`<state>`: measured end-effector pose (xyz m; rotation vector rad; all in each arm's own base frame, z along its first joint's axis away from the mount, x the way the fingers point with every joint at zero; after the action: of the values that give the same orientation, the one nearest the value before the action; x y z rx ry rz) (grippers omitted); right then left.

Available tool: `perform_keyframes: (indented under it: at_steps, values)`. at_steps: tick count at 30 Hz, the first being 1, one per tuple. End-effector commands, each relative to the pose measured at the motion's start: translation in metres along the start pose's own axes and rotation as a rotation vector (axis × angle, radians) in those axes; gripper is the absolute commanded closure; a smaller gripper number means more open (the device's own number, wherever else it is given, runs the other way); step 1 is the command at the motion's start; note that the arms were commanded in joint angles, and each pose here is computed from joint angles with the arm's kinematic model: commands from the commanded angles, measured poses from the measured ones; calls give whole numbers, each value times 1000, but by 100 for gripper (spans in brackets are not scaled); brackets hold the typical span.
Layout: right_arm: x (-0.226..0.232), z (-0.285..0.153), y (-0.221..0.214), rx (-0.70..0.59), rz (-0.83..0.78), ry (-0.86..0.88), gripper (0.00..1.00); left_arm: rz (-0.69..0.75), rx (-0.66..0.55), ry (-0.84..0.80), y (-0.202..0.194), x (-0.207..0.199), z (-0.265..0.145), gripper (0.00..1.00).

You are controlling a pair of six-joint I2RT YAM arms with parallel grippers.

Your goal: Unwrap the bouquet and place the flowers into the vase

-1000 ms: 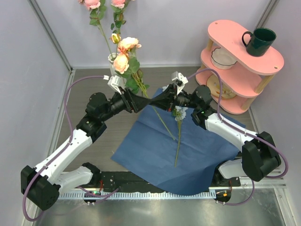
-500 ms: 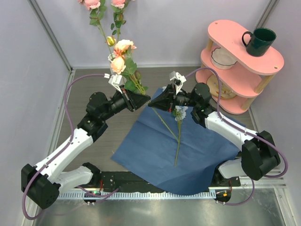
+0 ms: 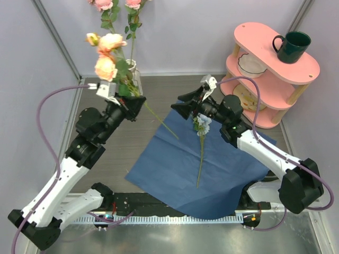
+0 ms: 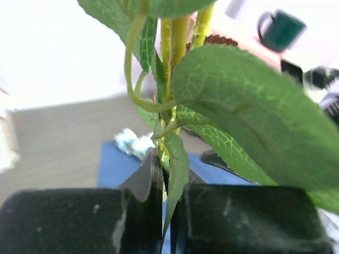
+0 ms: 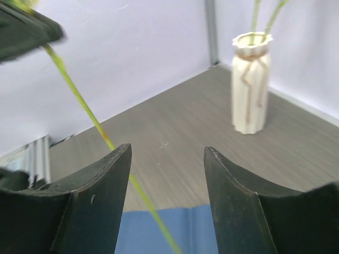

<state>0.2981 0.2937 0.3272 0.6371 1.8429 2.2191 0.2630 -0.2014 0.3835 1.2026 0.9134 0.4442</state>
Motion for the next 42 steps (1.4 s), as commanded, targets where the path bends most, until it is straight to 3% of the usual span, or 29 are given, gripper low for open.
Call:
perform_keyframes:
  at_steps: [1,5,8,22,32,42]
  values:
    - [-27,-20,37,-163,-65,-234,37,204,-292,246,88,27,-32,100]
    - [-40,-33,46,-231,-66,-333,33,290,-477,393,145,39,-47,100]
    - [-44,-33,44,-230,-63,-346,33,300,-551,496,175,46,-46,100]
    - [-46,-30,41,-207,-63,-341,33,387,-605,698,243,57,24,100]
    - [-47,-32,41,-206,-68,-346,33,442,-612,771,251,78,63,100]
    - [-51,-31,37,-193,-71,-357,33,395,-540,837,226,125,91,100]
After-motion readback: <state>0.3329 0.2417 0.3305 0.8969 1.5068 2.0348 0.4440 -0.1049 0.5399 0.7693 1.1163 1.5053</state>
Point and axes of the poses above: each gripper's point midway between its finger pads, its own z axis out along the fingers, its own x axis along the line the jaws close on, y = z × x, the point moved 1 cm from there along -z, back along the fingers, and after that the axes turned 1 degree about z, right-handed, at the moved point
